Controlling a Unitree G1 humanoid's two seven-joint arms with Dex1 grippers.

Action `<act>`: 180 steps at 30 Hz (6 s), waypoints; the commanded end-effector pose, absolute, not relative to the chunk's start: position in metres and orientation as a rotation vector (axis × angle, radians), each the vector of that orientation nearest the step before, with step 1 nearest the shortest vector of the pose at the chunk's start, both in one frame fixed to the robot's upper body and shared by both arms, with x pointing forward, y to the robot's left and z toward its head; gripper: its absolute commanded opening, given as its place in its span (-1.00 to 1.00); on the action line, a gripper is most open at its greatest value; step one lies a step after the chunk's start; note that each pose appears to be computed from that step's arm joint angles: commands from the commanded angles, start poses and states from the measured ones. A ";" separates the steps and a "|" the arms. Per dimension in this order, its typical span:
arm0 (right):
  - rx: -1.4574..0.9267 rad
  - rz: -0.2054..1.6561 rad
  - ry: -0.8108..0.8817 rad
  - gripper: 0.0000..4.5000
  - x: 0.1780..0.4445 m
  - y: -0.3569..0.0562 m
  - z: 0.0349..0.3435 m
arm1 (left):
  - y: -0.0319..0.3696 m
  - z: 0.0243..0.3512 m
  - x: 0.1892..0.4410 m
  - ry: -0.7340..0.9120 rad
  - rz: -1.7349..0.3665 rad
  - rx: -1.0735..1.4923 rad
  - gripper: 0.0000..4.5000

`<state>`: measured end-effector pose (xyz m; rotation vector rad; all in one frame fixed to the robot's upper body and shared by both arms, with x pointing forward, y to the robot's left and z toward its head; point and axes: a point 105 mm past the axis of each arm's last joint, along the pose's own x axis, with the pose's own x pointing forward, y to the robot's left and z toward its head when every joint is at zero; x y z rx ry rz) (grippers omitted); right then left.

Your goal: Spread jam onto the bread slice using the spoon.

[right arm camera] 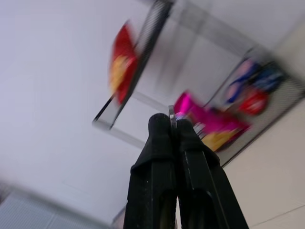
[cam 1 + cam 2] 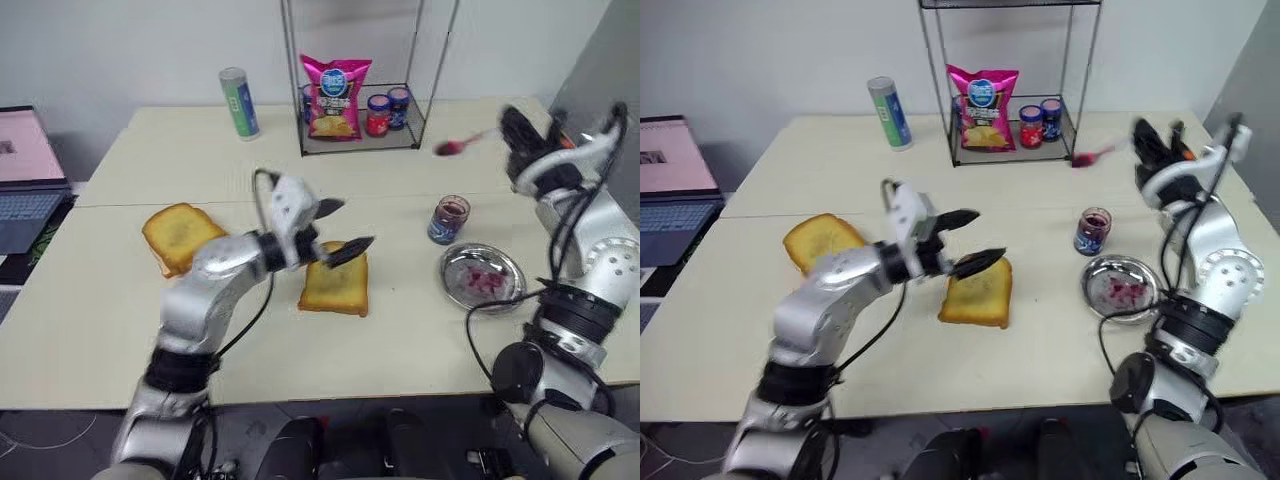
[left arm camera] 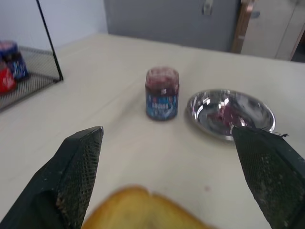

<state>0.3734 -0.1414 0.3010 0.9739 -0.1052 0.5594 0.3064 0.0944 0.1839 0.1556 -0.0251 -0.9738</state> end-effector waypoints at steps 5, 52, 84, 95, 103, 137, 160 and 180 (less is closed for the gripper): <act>0.472 0.850 -0.028 -0.98 0.337 -0.043 0.281 | 0.137 0.171 0.256 0.040 -0.828 0.178 1.00; 0.726 0.690 0.306 -0.98 0.367 -0.044 0.151 | 0.137 0.147 0.245 0.105 -0.793 0.176 1.00; 0.772 0.725 0.318 -0.98 0.366 -0.042 0.157 | 0.137 0.152 0.253 0.091 -0.803 0.191 1.00; 0.661 0.613 0.367 -0.98 0.364 -0.087 0.122 | 0.137 0.151 0.257 0.088 -0.813 0.199 1.00; 0.674 0.642 0.321 -0.98 0.362 -0.102 0.144 | 0.138 0.151 0.257 0.087 -0.822 0.201 1.00; 0.429 0.196 -0.063 -0.98 0.308 -0.249 0.236 | 0.026 0.194 0.282 -0.034 -1.485 0.431 1.00; 0.526 -0.083 0.003 -0.31 0.310 -0.336 0.131 | 0.000 0.178 0.292 -0.063 -1.507 0.435 1.00; 0.065 0.348 0.112 0.99 0.301 -0.291 0.209 | 0.075 0.195 0.317 0.053 -1.298 0.418 1.00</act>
